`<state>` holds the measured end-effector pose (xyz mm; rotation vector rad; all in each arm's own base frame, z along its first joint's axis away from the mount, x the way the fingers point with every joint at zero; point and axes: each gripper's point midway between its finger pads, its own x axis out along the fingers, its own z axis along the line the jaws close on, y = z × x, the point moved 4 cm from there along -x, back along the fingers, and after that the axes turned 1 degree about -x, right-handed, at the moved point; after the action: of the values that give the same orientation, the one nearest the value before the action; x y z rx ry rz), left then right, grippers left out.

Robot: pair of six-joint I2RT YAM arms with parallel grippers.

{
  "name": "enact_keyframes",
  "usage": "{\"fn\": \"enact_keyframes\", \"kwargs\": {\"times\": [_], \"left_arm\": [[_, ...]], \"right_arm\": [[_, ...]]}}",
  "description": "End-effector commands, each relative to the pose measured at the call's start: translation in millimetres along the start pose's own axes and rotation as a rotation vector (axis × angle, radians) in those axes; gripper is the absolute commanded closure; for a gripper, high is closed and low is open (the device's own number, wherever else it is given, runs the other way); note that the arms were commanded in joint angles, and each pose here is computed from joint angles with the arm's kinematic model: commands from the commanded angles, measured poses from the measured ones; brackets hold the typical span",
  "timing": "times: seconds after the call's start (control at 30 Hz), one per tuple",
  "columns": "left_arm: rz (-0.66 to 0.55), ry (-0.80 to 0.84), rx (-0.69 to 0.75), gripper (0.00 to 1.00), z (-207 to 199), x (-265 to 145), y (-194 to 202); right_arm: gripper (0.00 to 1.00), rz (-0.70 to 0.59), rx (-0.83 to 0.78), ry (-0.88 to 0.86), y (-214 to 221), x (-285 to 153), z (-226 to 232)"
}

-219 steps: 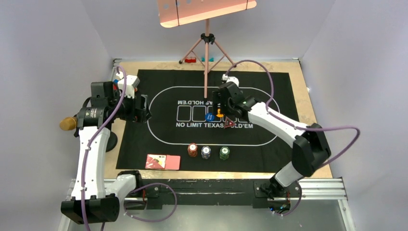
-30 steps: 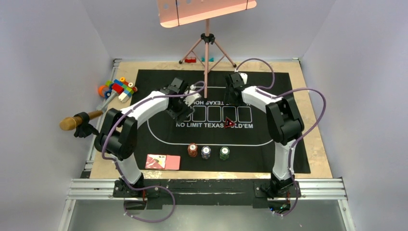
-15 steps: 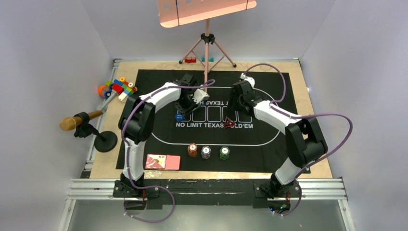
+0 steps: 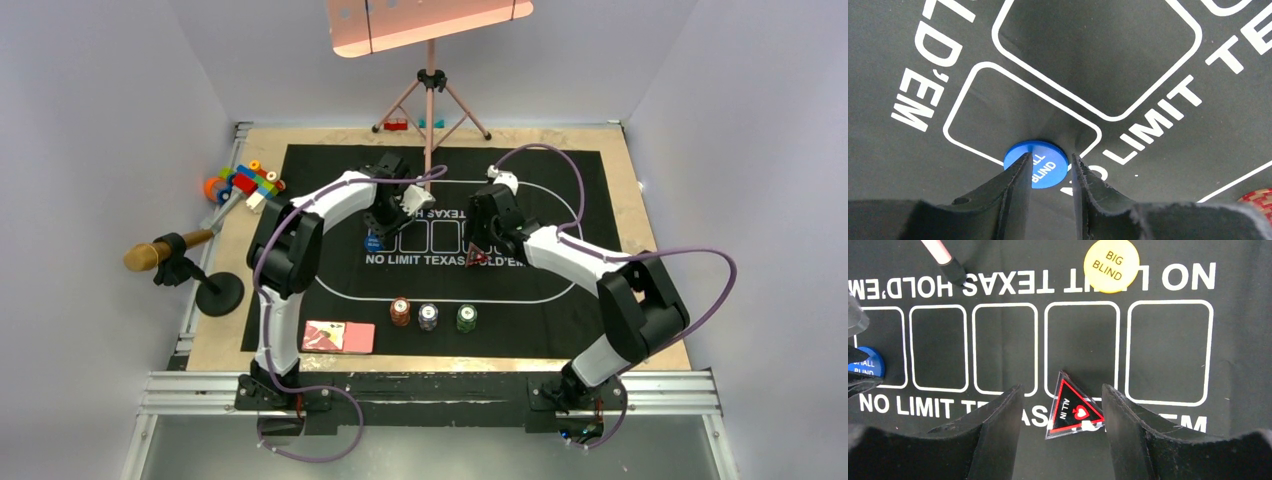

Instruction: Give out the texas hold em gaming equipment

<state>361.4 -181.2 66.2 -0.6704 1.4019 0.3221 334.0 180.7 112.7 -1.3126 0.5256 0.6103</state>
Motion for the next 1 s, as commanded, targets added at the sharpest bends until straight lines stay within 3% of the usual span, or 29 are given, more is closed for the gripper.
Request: {"fn": "enact_keyframes", "kwargs": {"times": [0.0, 0.13, 0.27, 0.57, 0.67, 0.73, 0.8, 0.97], "left_arm": [[-0.002, -0.008, 0.006, 0.66, 7.0, -0.3, -8.5], [0.044, -0.03, 0.016, 0.8, 8.1, 1.6, 3.6], [0.102, -0.076, 0.036, 0.82, 11.1, 6.0, 21.2], [0.054, -0.085, 0.016, 0.81, 4.3, -20.0, 26.5], [-0.037, -0.07, -0.035, 0.75, 1.7, -46.7, 15.1], [-0.11, -0.044, -0.122, 0.66, 5.4, -67.9, 12.4], [-0.161, 0.0, -0.209, 0.55, 12.3, -86.1, 17.4], [-0.278, 0.04, -0.333, 0.41, 25.0, -131.9, 49.7]], "right_arm": [[0.39, -0.061, 0.013, -0.043, -13.0, -6.4, 8.2], [0.39, -0.074, 0.003, -0.054, -14.1, -8.1, 9.9], [0.39, -0.081, -0.002, -0.073, -12.8, -7.7, 12.8], [0.37, -0.07, -0.038, -0.112, -12.7, -2.2, 24.6], [0.36, -0.066, -0.064, -0.168, -16.2, -1.8, 42.2], [0.36, -0.056, -0.086, -0.204, -15.7, -0.4, 59.8], [0.37, -0.031, -0.113, -0.241, -9.4, 4.7, 81.8], [0.42, 0.03, -0.184, -0.313, 7.9, 19.9, 139.9]]}}
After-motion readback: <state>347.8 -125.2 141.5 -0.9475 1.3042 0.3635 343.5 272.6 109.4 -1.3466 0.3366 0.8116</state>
